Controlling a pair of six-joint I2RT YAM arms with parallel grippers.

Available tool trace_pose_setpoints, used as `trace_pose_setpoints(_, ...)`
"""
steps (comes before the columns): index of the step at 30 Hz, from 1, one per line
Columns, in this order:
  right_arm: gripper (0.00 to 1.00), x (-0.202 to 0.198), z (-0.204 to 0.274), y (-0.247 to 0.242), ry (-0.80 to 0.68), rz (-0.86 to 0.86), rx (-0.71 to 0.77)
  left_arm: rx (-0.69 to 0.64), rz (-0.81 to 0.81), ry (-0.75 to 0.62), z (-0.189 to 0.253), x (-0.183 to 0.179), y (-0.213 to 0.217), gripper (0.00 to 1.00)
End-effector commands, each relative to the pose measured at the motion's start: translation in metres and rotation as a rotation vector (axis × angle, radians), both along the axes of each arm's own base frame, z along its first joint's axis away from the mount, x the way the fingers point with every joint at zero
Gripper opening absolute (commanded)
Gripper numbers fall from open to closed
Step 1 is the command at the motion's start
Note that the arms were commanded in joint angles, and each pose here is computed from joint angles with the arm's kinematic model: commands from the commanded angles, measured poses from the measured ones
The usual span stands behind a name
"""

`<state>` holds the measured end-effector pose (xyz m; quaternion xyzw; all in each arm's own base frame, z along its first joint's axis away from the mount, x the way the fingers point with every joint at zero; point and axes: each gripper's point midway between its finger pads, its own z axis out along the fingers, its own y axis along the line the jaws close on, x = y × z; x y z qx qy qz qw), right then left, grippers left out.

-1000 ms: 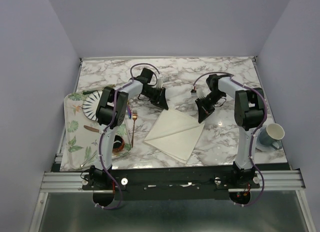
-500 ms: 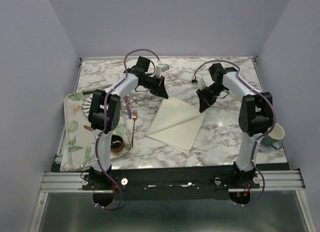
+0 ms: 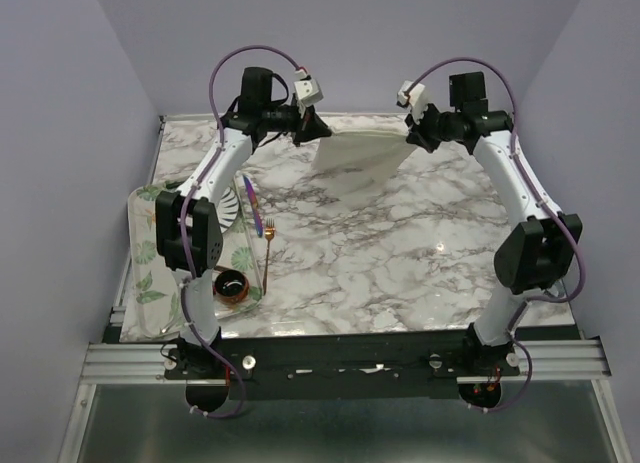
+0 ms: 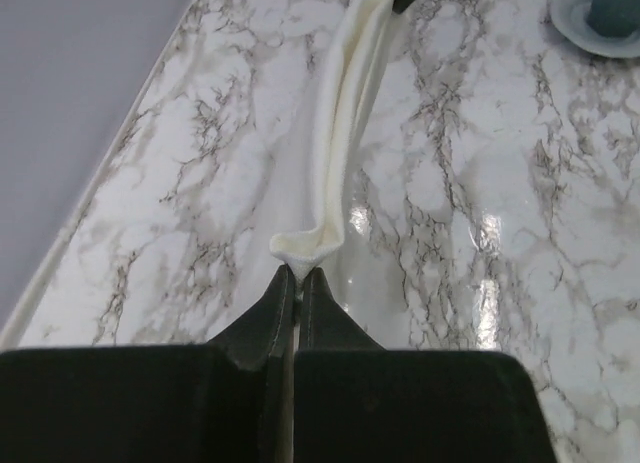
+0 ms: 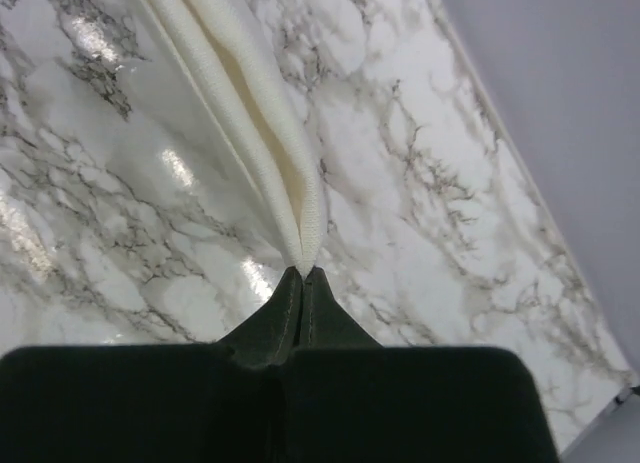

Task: Fold the napkin into a case and place the utensils inside
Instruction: Turn over the upper triangle folded napkin at the center of the board.

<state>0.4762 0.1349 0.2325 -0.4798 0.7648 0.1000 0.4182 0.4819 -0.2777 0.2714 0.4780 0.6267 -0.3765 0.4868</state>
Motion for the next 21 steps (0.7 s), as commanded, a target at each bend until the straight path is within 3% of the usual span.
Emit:
trace_pose_setpoints(1,0.0,0.004,0.009,-0.009,-0.226,0.043,-0.068,0.003,-0.148,-0.301,0.007,-0.025,0.007,0.0)
trace_pose_setpoints(2,0.0,-0.005,0.005,-0.008,-0.251,0.078,-0.094,0.028,-0.17,-0.27,-0.022,-0.037,0.008,0.0)
trace_pose_setpoints(4,0.0,-0.028,-0.041,-0.009,-0.208,0.119,-0.13,0.069,-0.211,-0.311,-0.041,-0.055,0.009,0.0)
trace_pose_setpoints(5,0.01,-0.038,-0.04,-0.007,-0.244,0.154,-0.149,0.089,-0.229,-0.255,-0.068,-0.071,0.011,0.0)
trace_pose_setpoints(6,0.0,-0.059,-0.07,-0.007,-0.2,0.184,-0.161,0.098,-0.255,-0.238,-0.078,-0.085,0.007,0.0)
trace_pose_setpoints(11,0.01,-0.128,-0.116,0.01,-0.166,0.34,-0.208,0.193,-0.403,-0.188,-0.135,-0.162,0.014,0.0)
trace_pose_setpoints(14,0.0,-0.16,-0.139,0.013,-0.158,0.401,-0.241,0.255,-0.472,-0.16,-0.158,-0.197,0.019,0.0)
trace_pose_setpoints(21,0.01,-0.206,-0.175,0.015,-0.104,0.493,-0.281,0.359,-0.632,-0.215,-0.176,-0.239,0.017,0.0)
